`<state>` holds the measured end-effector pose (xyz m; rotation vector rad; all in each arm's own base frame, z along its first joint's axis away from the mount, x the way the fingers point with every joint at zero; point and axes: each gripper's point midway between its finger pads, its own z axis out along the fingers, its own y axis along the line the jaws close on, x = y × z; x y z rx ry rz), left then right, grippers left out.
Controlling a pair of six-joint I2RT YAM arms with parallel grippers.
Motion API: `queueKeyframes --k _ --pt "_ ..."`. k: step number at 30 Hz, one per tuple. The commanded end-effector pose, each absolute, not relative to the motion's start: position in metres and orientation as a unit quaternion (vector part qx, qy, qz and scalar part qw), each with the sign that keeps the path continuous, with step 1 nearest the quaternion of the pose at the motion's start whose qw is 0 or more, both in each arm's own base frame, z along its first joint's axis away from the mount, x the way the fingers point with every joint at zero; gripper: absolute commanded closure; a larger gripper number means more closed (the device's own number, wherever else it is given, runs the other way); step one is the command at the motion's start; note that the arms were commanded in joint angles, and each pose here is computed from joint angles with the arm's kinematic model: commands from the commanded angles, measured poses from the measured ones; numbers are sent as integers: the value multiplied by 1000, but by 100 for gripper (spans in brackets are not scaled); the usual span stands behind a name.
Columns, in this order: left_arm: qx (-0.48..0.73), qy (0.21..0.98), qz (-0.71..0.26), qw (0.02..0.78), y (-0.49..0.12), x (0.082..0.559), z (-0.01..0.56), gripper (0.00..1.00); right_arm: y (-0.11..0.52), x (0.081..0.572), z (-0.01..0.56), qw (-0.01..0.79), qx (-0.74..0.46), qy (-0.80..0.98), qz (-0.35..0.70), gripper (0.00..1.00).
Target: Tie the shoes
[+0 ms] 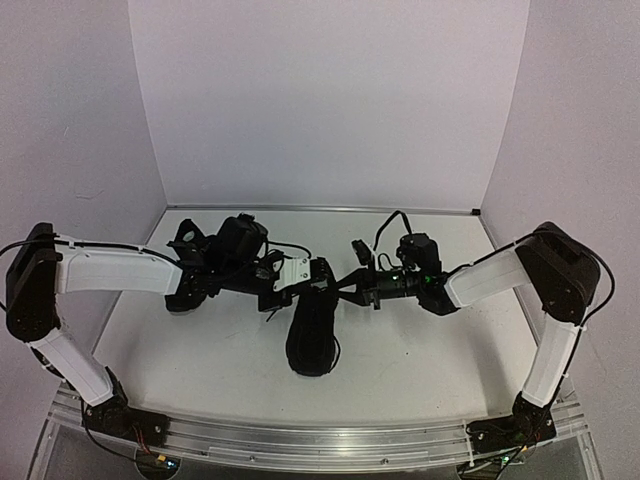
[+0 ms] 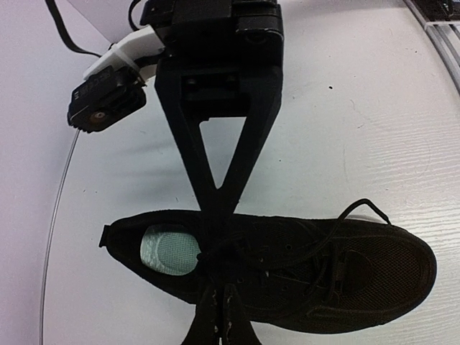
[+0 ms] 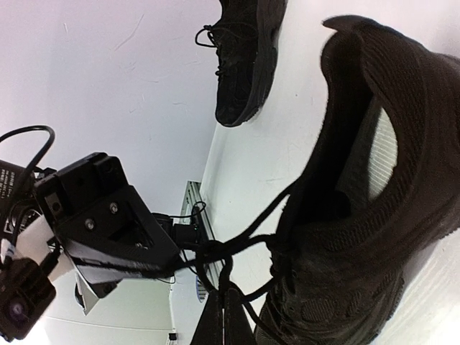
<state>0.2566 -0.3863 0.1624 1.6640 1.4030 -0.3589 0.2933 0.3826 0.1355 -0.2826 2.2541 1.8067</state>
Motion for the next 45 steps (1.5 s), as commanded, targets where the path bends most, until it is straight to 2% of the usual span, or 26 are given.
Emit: queueKeyframes --k 1,16,34,45 --pt "628 596 -145 479 -380 264 179 100 370 294 134 140 -91 779 604 100" --pt "509 691 -138 494 -340 304 173 100 334 296 110 149 -53 807 569 100" --pt "437 746 -130 486 -312 334 146 100 290 302 86 157 -12 842 516 100" --pt "444 752 -142 466 -311 326 132 100 281 295 66 143 -17 859 491 100"
